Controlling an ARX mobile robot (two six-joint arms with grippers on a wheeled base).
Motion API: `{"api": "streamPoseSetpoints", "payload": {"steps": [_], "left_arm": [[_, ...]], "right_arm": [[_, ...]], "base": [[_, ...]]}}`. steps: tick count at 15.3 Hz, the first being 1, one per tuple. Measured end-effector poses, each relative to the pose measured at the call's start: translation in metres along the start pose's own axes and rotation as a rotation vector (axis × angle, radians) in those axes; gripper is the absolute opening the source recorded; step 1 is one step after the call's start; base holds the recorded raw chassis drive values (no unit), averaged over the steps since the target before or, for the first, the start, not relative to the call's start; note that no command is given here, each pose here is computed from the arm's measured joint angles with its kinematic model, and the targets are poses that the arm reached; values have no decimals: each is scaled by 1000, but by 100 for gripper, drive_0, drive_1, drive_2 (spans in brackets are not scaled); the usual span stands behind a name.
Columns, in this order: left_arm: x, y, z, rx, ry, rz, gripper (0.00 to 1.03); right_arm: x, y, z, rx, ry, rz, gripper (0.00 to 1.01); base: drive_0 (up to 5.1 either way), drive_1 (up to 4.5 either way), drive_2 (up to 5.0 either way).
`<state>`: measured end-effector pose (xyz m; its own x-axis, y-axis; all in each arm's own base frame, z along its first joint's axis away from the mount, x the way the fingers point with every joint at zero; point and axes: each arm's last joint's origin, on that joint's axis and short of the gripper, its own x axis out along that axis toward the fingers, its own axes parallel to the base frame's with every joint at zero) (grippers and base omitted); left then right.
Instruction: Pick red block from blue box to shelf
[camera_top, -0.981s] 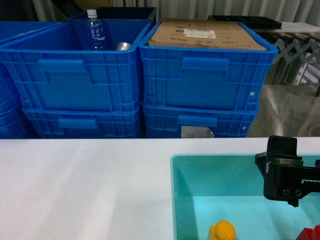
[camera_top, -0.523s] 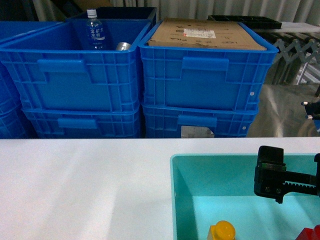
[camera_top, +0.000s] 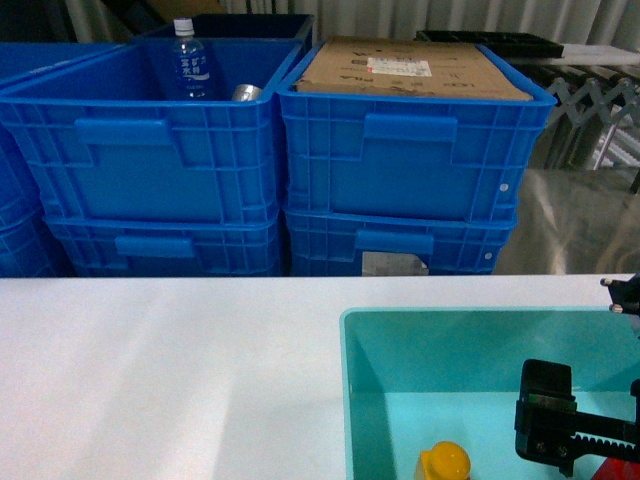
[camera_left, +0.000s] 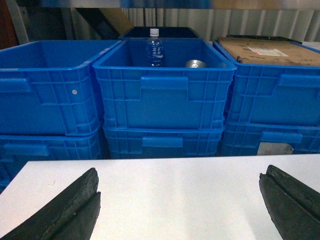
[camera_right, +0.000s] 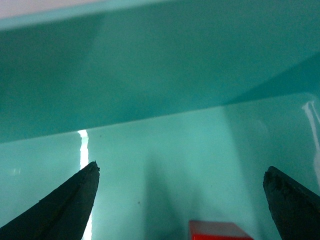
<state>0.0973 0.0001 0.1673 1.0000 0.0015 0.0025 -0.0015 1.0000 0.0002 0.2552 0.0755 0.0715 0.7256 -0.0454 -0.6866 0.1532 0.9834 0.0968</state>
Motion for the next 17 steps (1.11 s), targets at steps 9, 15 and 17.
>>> {"api": "streamPoseSetpoints", "payload": {"steps": [9, 15, 17], "left_arm": [[0, 0, 0, 0, 0, 0, 98], [0, 0, 0, 0, 0, 0, 98], [0, 0, 0, 0, 0, 0, 98]], "right_arm": [[-11, 2, -22, 28, -3, -102, 98], [-11, 5, -29, 41, 38, -108, 98], [-8, 4, -33, 47, 51, -116, 98]], "base": [[0, 0, 0], [0, 0, 0], [0, 0, 0]]}}
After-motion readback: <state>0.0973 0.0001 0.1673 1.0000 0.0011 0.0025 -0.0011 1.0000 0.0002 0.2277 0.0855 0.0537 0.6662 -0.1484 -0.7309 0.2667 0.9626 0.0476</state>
